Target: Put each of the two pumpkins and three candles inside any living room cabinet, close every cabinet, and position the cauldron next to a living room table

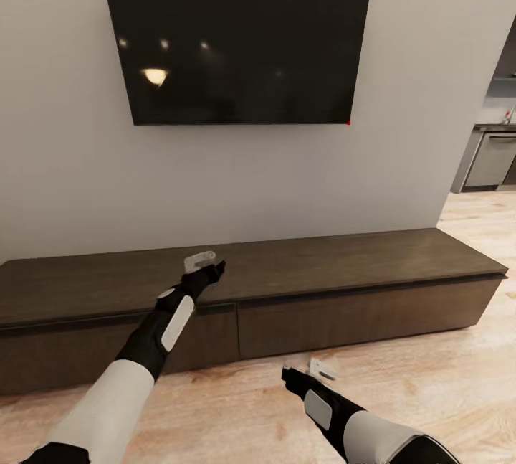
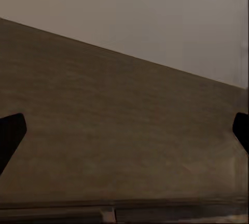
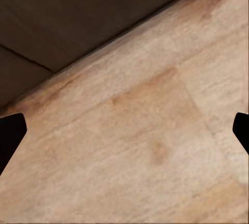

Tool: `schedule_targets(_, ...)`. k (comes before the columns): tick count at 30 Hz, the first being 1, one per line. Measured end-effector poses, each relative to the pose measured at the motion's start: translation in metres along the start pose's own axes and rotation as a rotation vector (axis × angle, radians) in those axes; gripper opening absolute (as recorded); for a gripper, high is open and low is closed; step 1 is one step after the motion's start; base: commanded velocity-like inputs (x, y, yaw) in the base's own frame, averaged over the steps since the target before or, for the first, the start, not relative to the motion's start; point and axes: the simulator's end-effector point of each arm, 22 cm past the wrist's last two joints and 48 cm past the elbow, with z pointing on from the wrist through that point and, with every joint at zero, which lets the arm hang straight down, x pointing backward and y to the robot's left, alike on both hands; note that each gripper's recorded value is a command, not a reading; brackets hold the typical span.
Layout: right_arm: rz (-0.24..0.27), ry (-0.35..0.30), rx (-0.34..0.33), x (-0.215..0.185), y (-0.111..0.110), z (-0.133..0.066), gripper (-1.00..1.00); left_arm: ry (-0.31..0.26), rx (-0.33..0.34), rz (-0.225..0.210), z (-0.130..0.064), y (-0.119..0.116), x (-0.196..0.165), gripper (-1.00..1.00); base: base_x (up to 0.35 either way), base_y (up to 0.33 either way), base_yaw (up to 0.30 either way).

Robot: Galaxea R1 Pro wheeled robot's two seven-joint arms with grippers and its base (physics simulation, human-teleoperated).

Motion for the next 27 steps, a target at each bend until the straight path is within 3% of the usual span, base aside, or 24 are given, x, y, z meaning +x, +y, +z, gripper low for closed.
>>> schedule_targets(3, 0.052, 0.077, -0.002, 0.014, 0.002, 0.000, 1.00, 0.003, 0.051, -0.014, -0.016, -0.018, -0.013, 1.00, 0.000, 0.000, 0.000)
schedule_targets(5, 0.070, 0.092, -0.005, 0.016, 0.004, -0.001, 1.00, 0.001, 0.066, -0.014, -0.022, -0.024, -0.018, 1.00, 0.000, 0.000, 0.000)
schedule_targets(8, 0.163, 0.119, -0.029, 0.018, 0.013, -0.001, 1.00, -0.019, 0.135, -0.011, -0.050, -0.050, -0.043, 1.00, 0.000, 0.000, 0.000)
schedule_targets(11, 0.241, 0.115, -0.104, 0.010, 0.028, -0.002, 1.00, 0.001, 0.211, -0.038, -0.077, -0.073, -0.052, 1.00, 0.000, 0.000, 0.000)
schedule_targets(13, 0.263, 0.113, -0.118, 0.007, 0.027, -0.002, 1.00, 0.011, 0.232, -0.053, -0.083, -0.078, -0.053, 1.00, 0.000, 0.000, 0.000)
schedule_targets(14, 0.298, 0.123, -0.133, 0.006, 0.027, -0.002, 1.00, 0.023, 0.254, -0.074, -0.089, -0.083, -0.053, 1.00, 0.000, 0.000, 0.000)
schedule_targets(20, 0.409, 0.217, -0.198, 0.016, 0.040, -0.007, 1.00, 0.057, 0.296, -0.124, -0.096, -0.089, -0.051, 1.00, 0.000, 0.000, 0.000)
schedule_targets(23, 0.489, 0.205, -0.256, 0.001, 0.034, -0.008, 1.00, 0.068, 0.344, -0.162, -0.101, -0.095, -0.053, 1.00, 0.000, 0.000, 0.000)
schedule_targets(27, 0.633, 0.171, -0.320, -0.019, 0.038, -0.010, 1.00, 0.067, 0.430, -0.211, -0.108, -0.111, -0.058, 1.00, 0.000, 0.000, 0.000)
